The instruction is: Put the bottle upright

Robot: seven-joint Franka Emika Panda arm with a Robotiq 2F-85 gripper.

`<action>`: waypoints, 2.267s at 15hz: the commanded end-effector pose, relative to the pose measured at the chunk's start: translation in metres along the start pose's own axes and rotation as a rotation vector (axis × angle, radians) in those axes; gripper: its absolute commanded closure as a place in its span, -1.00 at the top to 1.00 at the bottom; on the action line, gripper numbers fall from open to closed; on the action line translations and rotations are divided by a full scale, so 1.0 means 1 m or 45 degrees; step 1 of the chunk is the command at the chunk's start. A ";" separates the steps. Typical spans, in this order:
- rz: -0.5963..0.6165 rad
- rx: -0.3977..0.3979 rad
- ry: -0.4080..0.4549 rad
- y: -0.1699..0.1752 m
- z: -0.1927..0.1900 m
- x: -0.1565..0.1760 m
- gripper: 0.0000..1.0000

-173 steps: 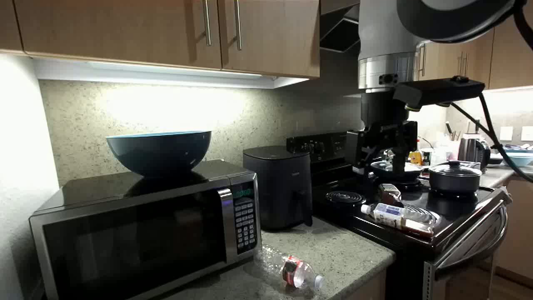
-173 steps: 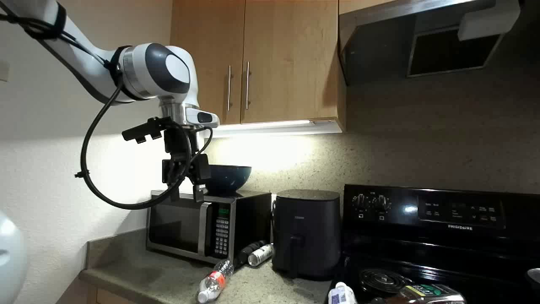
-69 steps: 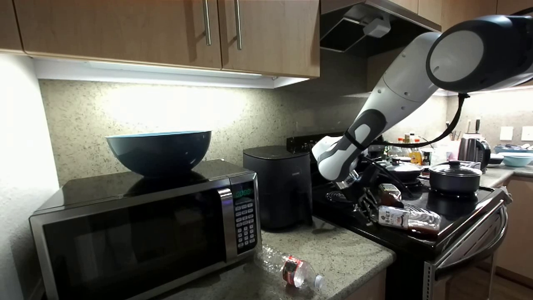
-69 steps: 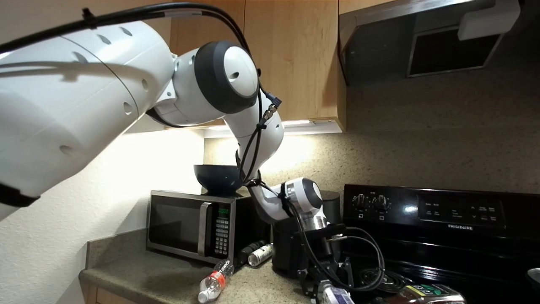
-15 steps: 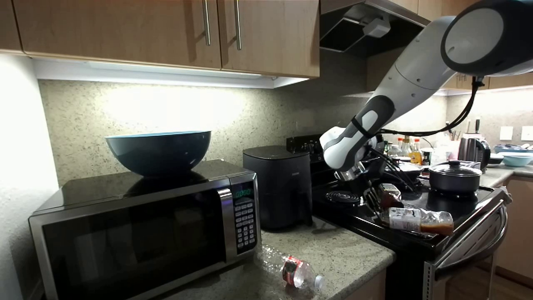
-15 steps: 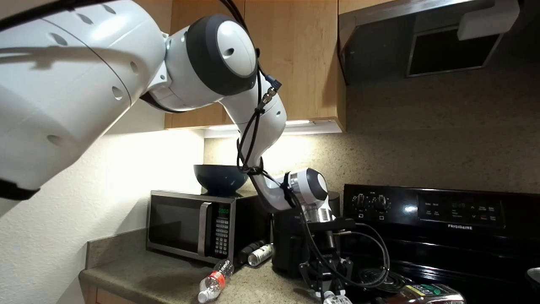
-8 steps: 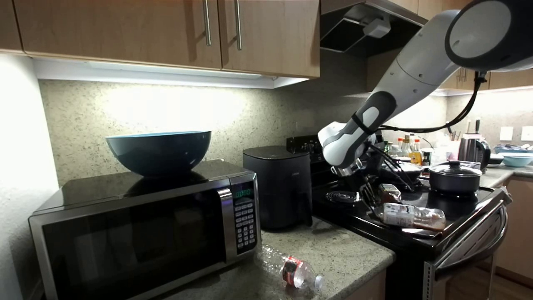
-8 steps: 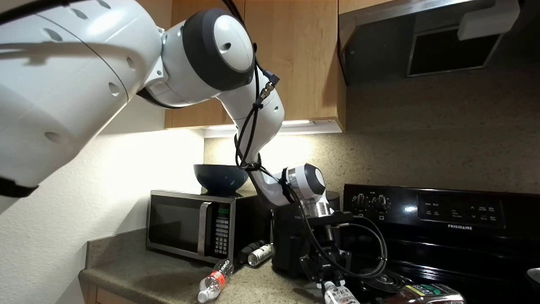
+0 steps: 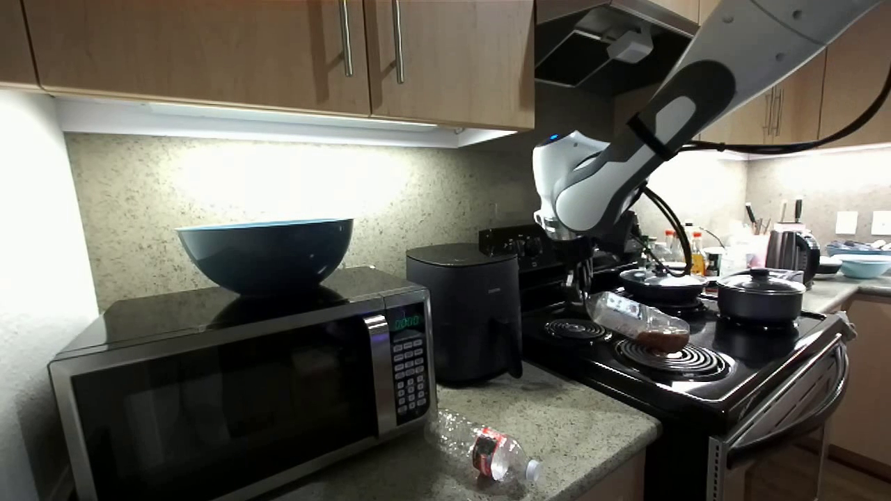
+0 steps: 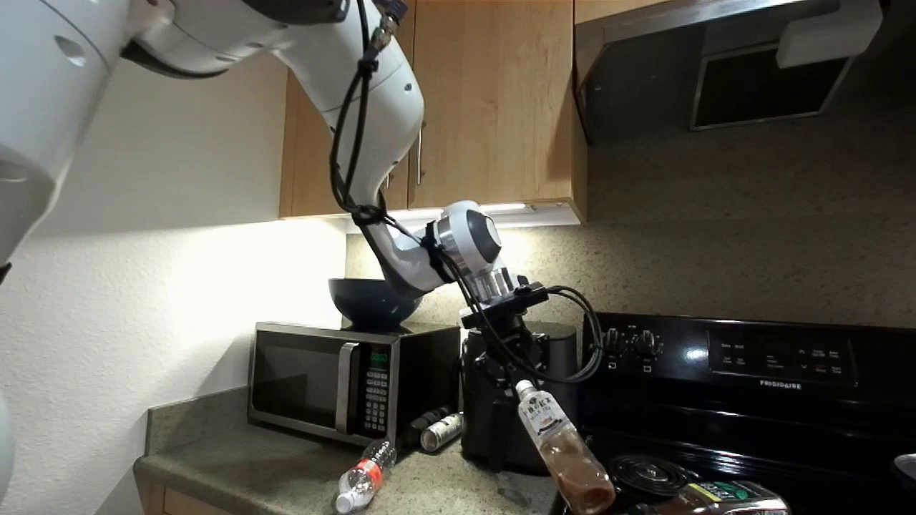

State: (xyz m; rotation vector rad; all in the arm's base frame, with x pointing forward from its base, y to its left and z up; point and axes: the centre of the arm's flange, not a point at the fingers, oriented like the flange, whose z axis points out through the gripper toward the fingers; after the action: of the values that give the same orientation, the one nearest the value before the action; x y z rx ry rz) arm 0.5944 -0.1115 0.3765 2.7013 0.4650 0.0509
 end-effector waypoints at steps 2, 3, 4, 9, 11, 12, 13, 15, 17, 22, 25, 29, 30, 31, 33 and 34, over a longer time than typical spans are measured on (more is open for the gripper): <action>0.019 -0.007 0.087 -0.006 -0.016 -0.010 -0.27; 0.020 -0.007 0.085 -0.006 -0.017 -0.011 -0.27; 0.019 -0.006 0.082 -0.006 -0.015 -0.010 -0.27; -0.211 0.012 0.242 -0.011 -0.009 0.002 -0.77; -0.319 -0.012 0.317 -0.012 -0.009 0.006 -0.77; -0.369 -0.016 0.356 -0.012 -0.009 0.006 -0.77; -0.409 -0.003 0.405 -0.010 -0.007 0.007 -0.77; -0.466 0.053 0.505 -0.008 -0.003 0.007 -0.77; -0.394 0.038 0.446 -0.020 -0.003 0.015 -0.77; -0.506 0.107 0.639 -0.027 -0.006 0.007 -0.77; -0.605 0.099 0.798 -0.044 -0.018 0.005 -0.77; -0.622 0.316 0.970 -0.057 -0.006 0.017 -0.77; -0.612 0.375 1.009 -0.060 -0.004 0.019 -0.77; -0.592 0.439 1.049 -0.060 -0.001 0.020 -0.77; -0.561 0.570 1.125 -0.055 0.008 0.019 -0.77; -0.544 0.635 1.151 -0.049 0.015 0.017 -0.77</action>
State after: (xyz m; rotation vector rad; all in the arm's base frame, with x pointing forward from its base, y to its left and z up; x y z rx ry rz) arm 0.6135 -0.0236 0.3612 2.7545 1.3993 1.0723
